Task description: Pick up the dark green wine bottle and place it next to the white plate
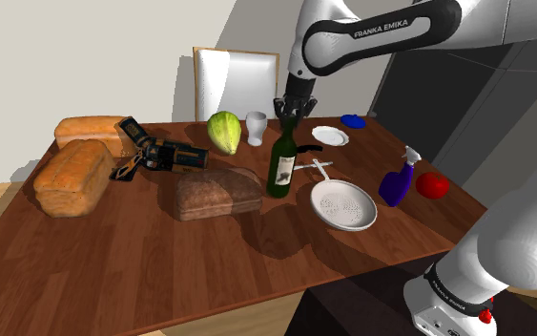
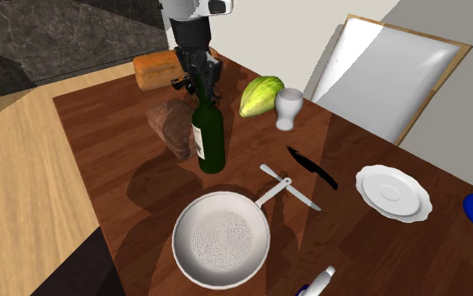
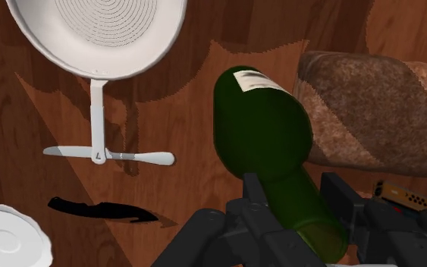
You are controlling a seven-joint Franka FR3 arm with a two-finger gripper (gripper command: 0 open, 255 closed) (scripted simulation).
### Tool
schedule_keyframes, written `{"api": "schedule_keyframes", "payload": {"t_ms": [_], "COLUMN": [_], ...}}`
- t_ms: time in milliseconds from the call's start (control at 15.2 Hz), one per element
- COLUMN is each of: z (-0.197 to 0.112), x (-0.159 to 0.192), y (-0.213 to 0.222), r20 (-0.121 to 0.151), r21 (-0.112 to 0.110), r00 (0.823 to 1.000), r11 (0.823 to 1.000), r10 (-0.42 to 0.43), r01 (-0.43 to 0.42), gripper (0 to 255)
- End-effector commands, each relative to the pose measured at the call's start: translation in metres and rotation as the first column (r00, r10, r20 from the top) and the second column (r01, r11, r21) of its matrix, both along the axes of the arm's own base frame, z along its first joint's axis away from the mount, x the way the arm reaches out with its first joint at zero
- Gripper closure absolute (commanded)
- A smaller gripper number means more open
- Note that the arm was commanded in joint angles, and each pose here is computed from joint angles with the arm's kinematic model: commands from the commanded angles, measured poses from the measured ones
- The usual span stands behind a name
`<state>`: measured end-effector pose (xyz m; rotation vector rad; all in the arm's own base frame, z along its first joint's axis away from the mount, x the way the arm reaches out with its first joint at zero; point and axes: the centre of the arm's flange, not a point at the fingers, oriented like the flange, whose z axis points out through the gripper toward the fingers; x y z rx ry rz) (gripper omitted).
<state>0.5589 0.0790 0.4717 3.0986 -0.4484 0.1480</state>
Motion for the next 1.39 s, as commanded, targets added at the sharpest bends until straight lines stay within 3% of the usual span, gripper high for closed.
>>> {"api": "schedule_keyframes", "payload": {"t_ms": [0,792,1320], "z": [0.012,0.07,0.071], "x": [-0.001,-0.001,-0.016], "y": [0.0,0.0,-0.104], "r20": [0.0,0.0,0.0], "r21": [0.0,0.0,0.0], "r00": [1.0,1.0,1.0], "r11": [1.0,1.0,1.0], "r10": [0.0,0.0,0.0], "r01": [0.0,0.0,0.0], "gripper": [255,255,255]}}
